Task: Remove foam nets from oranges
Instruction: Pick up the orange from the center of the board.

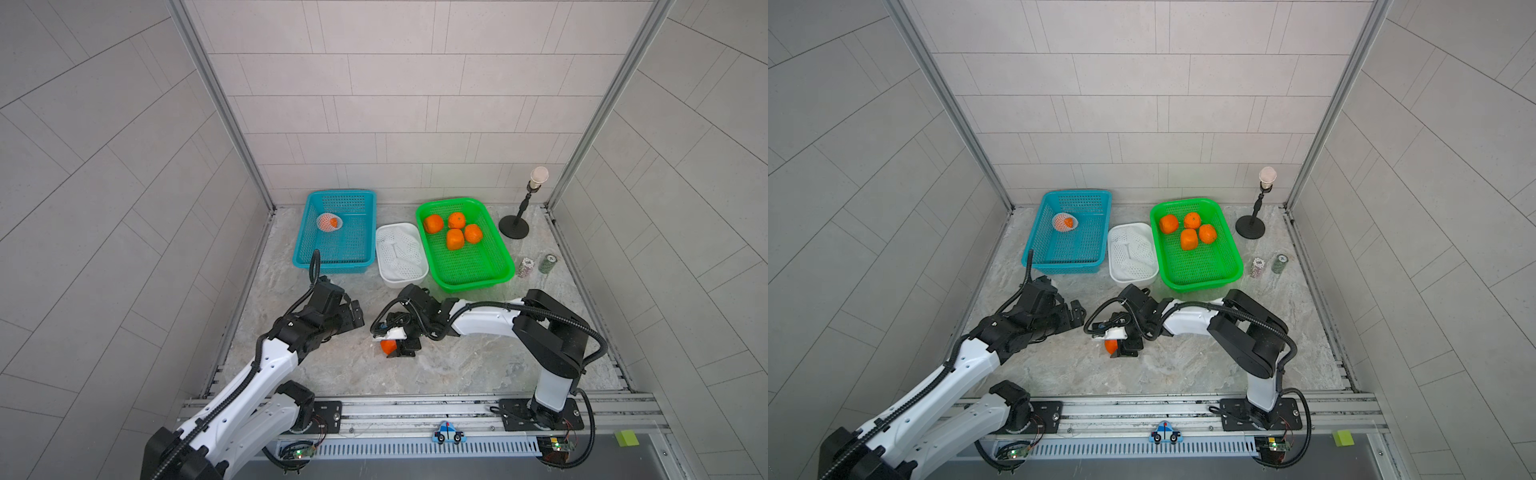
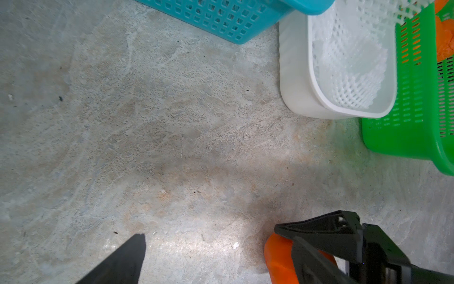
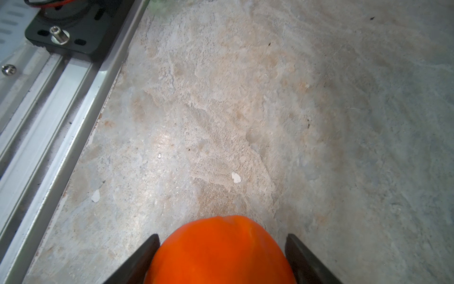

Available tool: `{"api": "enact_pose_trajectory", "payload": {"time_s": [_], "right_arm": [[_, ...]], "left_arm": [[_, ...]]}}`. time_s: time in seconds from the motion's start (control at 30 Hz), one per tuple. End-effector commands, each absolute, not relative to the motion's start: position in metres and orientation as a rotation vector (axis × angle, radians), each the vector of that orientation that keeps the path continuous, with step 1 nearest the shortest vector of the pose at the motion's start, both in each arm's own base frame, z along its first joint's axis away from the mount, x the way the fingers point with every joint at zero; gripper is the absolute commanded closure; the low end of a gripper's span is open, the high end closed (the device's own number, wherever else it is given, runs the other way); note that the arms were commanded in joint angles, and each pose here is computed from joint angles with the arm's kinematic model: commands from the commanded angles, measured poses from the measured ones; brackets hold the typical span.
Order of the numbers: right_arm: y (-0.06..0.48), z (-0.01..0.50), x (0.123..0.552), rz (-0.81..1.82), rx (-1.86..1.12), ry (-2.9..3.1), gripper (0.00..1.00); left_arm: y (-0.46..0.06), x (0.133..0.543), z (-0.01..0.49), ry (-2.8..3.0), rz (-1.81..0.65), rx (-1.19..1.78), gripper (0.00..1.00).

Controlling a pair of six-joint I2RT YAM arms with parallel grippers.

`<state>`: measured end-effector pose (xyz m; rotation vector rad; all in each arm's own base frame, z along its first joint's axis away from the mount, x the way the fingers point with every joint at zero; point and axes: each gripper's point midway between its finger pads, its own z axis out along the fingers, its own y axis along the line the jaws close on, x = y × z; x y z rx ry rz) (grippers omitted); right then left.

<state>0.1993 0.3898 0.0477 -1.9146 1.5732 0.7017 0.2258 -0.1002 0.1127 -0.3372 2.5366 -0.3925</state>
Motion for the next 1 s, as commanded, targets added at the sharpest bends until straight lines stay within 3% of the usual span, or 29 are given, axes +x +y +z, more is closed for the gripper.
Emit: {"api": "enact_pose_trajectory", "payload": {"time_s": [0.0,0.43,0.63,0.97], "right_arm": [[0.387,0.046,0.195,0.721,-1.94,1.581,0.22],[0.374,0.051,0.193,0.667,-1.93,1.584,0.06],[0.374,0.047,0.192,0.681,-1.916,1.62,0.19],[0.376,0.059,0.197,0.69,-1.845,1.67,0.27]], "left_arm": [[-0.096,0.226,0.108,2.532,-0.368,-0.364,0.0],[-0.1,0.227,0.109,2.519,-0.402,-0.357,0.0],[-0.1,0.226,0.109,2.515,-0.409,-0.355,0.0],[-0.099,0.226,0.11,2.496,-0.416,-0.355,0.0]]}}
